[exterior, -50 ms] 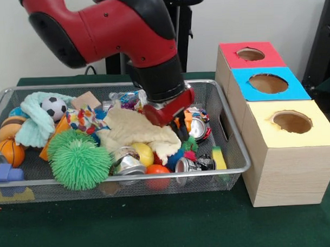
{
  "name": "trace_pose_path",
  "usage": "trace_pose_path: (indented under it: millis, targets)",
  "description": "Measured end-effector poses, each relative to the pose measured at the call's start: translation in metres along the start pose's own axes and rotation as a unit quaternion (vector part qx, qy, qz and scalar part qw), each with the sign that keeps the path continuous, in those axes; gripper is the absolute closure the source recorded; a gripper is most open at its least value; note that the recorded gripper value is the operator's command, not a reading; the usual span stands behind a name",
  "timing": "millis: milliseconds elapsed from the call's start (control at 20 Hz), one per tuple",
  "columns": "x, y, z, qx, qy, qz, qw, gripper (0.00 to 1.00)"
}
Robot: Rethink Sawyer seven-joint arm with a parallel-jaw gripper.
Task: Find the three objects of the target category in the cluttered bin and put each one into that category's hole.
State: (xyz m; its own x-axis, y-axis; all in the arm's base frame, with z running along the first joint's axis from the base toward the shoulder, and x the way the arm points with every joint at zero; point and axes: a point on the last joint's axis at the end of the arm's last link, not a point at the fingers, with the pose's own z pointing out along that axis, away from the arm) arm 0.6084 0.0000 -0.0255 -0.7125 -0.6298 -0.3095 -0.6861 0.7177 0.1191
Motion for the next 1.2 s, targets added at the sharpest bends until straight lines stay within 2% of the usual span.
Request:
trace_pose_path:
  millis: [250,750,1200]
  targets:
    - [0.001,0.009,0.013,0.005,-0.014,-0.001,0.9999,1.00]
    - [0.023,0.005,0.022,0.011,-0.008,0.012,0.9998,1.00]
    - [0.023,0.004,0.025,0.026,-0.025,0.011,0.9993,1.00]
